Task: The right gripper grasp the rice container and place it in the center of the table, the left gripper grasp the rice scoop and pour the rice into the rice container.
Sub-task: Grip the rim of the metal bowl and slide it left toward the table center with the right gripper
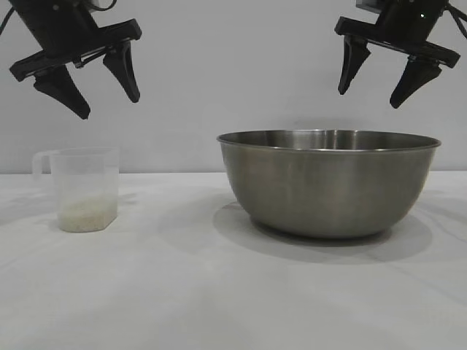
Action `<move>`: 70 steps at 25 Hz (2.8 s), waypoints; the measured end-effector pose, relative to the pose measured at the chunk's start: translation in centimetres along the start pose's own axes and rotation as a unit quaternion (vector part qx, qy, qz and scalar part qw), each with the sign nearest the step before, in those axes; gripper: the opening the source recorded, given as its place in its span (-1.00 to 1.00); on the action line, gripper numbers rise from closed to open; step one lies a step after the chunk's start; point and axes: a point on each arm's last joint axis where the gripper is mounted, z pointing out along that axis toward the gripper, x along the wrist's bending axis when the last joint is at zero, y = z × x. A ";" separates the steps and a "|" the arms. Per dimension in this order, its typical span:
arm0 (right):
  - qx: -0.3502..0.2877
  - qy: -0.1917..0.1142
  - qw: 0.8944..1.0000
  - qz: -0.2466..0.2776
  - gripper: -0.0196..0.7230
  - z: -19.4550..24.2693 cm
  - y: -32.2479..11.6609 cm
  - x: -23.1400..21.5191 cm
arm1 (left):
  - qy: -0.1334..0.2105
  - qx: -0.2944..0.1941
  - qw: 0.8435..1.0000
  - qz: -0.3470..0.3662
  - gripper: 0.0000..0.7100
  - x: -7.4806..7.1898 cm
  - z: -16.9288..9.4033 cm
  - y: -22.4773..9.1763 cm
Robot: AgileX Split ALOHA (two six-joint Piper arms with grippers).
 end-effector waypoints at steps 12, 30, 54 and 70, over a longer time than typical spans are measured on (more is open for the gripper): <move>0.007 0.002 1.000 -0.014 0.58 -0.3 0.1 0.1 | 0.000 0.000 1.000 0.000 0.48 0.0 0.0 0.0; 0.094 0.002 0.995 -0.018 0.58 -4.1 0.5 1.3 | 0.000 0.000 1.000 0.001 0.48 0.0 0.0 0.0; 0.261 0.021 0.965 0.026 0.21 3.3 -7.4 -1.0 | 0.000 0.000 1.000 0.001 0.48 0.0 0.0 0.0; 0.290 0.034 0.956 -0.010 -0.95 6.0 -8.8 2.5 | 0.000 0.000 1.000 0.001 0.48 0.0 0.0 0.0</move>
